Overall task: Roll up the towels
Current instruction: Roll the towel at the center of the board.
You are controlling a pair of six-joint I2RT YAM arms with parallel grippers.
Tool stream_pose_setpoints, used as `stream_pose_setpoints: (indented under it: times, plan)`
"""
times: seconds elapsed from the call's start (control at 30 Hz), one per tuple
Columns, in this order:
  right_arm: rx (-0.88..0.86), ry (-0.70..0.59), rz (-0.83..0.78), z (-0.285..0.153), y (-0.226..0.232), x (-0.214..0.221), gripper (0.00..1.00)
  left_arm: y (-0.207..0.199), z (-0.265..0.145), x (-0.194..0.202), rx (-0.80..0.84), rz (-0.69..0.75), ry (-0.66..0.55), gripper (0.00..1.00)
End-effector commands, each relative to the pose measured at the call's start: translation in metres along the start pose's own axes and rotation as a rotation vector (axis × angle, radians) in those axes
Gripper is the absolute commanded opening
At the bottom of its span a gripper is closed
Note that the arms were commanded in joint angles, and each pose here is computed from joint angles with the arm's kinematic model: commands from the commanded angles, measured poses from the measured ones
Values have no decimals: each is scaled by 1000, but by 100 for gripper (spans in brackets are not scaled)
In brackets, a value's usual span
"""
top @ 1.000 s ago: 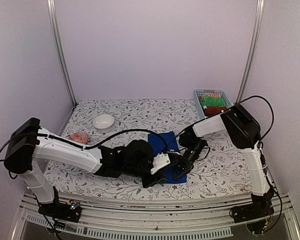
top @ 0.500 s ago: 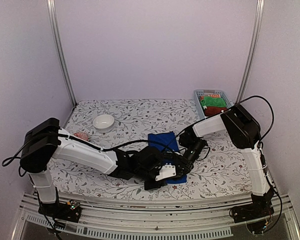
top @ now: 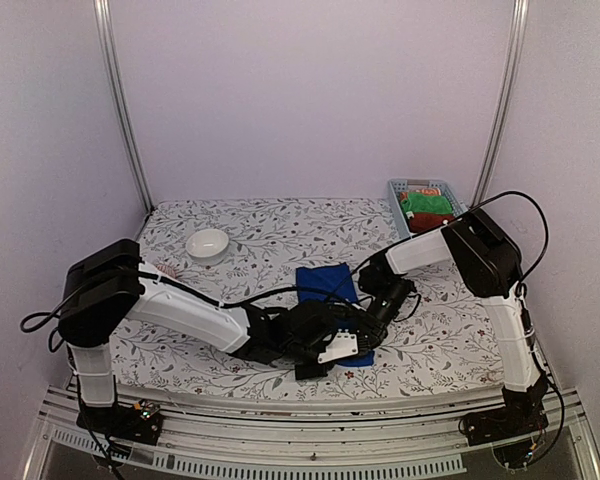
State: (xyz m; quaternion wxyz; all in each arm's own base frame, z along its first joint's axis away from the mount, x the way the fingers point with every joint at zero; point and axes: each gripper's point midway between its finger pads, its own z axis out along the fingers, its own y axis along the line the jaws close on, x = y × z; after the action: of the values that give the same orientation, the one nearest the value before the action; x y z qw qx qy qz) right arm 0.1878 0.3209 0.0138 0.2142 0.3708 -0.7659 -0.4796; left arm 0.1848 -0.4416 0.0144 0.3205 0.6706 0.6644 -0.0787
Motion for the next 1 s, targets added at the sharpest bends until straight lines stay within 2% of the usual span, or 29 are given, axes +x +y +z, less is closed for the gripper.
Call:
stream_pose_setpoints:
  times: [0.0, 0.07, 0.17, 0.33, 0.47, 0.53, 0.7, 0.87, 0.97]
  plan:
    - [194, 30, -92, -18, -22, 7, 27, -38, 17, 65, 90, 43, 221, 14]
    - [235, -6, -106, -37, -16, 4, 32, -45, 15, 66, 123, 20, 232, 7]
    - [306, -74, -141, -70, -4, 2, 34, -53, 10, 65, 161, -36, 247, 0]
    - [494, -216, -276, -116, 12, 2, 35, -62, -4, 50, 240, -178, 224, 0]
    - [647, -328, -480, -130, 33, 6, 32, -68, -6, 37, 353, -349, 220, 0]
    - [709, -359, -589, -128, 44, 11, 32, -70, -5, 34, 427, -465, 232, 0]
    - [784, -313, -823, -91, 64, 27, 34, -58, -6, 25, 569, -730, 214, 0]
    - [872, -223, -1001, -54, 76, 33, 38, -42, -10, 14, 646, -898, 159, 0]
    - [920, -177, -1033, -41, 70, 29, 40, -37, -11, 11, 676, -955, 140, 0]
